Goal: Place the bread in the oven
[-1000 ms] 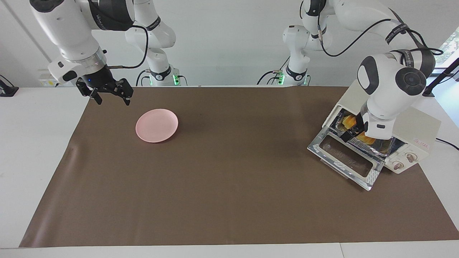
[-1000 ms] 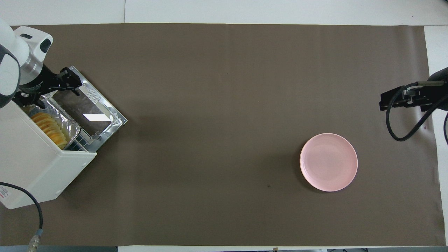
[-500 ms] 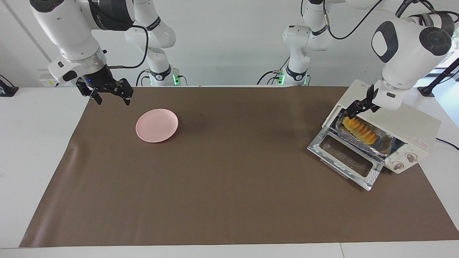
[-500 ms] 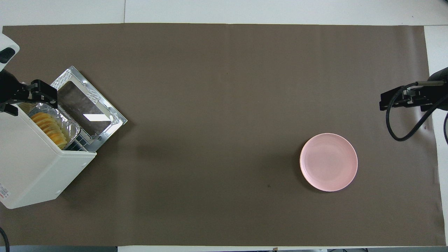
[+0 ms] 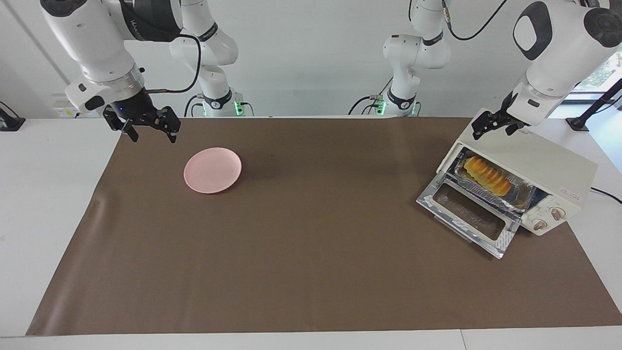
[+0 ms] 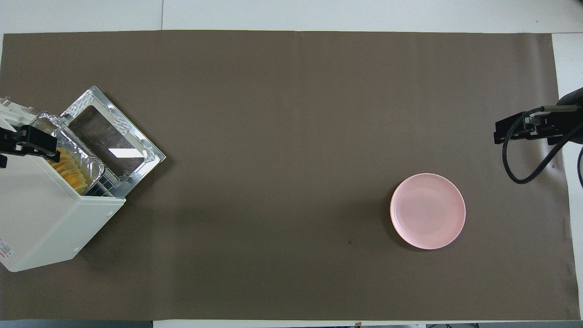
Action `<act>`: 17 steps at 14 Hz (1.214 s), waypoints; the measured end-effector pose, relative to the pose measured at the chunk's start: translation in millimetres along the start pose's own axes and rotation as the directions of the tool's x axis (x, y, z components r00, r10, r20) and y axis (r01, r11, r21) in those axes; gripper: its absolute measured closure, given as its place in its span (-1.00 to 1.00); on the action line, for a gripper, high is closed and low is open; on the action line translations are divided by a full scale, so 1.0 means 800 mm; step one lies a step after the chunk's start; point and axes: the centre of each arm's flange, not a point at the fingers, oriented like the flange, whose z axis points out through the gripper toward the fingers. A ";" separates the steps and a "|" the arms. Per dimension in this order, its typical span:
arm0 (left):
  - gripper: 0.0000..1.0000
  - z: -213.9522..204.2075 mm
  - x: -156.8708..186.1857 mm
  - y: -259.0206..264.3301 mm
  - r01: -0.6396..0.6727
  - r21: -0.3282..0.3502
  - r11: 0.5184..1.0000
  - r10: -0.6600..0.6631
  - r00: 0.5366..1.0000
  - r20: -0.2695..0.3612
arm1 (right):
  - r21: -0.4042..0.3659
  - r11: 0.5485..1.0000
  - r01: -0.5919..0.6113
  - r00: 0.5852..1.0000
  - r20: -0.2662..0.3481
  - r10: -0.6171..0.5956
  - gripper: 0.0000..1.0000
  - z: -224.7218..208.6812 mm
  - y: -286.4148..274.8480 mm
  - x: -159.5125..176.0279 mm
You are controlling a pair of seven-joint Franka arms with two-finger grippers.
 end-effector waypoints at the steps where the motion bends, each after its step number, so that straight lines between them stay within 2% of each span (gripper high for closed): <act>1: -1.00 -0.001 -0.003 -0.001 -0.021 -0.004 1.000 0.021 1.000 -0.001 | 0.000 1.000 0.000 1.000 0.000 0.000 -1.00 0.000 0.000 0.000; 7: -1.00 -0.009 -0.025 0.007 -0.058 -0.011 0.998 0.058 0.998 -0.029 | 0.000 1.000 0.000 1.000 0.000 0.000 -1.00 0.000 0.000 0.000; 14: -1.00 0.000 -0.011 0.029 -0.090 -0.046 0.995 0.088 0.995 -0.051 | 0.000 1.000 0.000 1.000 0.000 0.000 -1.00 0.000 0.000 0.000; 17: -1.00 -0.004 -0.006 0.035 -0.114 -0.043 0.993 0.110 0.990 -0.089 | 0.000 1.000 0.000 1.000 0.000 0.000 -1.00 0.000 0.000 0.000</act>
